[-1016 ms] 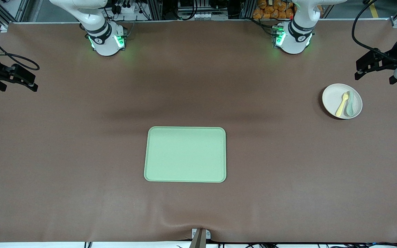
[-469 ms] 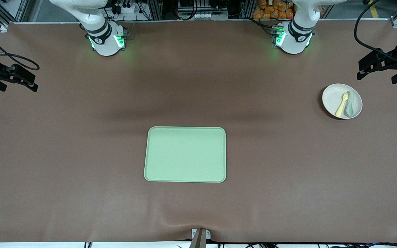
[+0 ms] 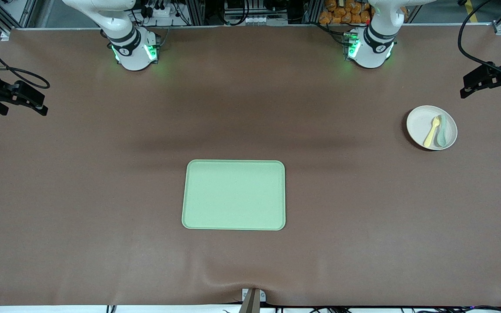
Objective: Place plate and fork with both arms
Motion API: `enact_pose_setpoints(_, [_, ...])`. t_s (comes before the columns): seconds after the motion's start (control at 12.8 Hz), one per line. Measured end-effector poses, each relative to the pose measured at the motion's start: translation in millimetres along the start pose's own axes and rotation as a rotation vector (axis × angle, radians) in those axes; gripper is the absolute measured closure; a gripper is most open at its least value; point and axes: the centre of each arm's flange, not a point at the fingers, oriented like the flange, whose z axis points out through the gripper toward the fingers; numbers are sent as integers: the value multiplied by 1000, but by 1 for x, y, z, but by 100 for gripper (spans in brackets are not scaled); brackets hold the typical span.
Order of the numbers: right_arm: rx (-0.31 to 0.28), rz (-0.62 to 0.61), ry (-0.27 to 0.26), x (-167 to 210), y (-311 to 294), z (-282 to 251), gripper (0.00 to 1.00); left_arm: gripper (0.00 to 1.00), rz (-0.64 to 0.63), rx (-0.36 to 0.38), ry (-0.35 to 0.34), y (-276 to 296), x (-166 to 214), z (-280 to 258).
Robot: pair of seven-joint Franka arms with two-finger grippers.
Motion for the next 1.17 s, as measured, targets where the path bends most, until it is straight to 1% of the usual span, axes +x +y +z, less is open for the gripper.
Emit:
enact_pose_setpoints(0.31, [0, 0, 0, 0, 0, 0, 0, 0, -55, -12, -88, -30, 3, 40])
enact_pose_setpoints(0.62, [0, 0, 0, 0, 0, 0, 0, 0, -138, -31, -192, -79, 12, 93])
enact_pose_setpoints(0.78, [0, 0, 0, 0, 0, 0, 0, 0, -152, 2, -234, -96, 20, 116])
enact_pose_setpoints(0.86, [0, 0, 0, 0, 0, 0, 0, 0, -152, 16, -252, -101, 25, 126])
enact_pose_setpoints(1.02, [0, 0, 0, 0, 0, 0, 0, 0, -153, 22, -275, -112, 31, 146])
enact_pose_setpoints(1.17, [0, 0, 0, 0, 0, 0, 0, 0, -136, 10, -272, -132, 33, 172])
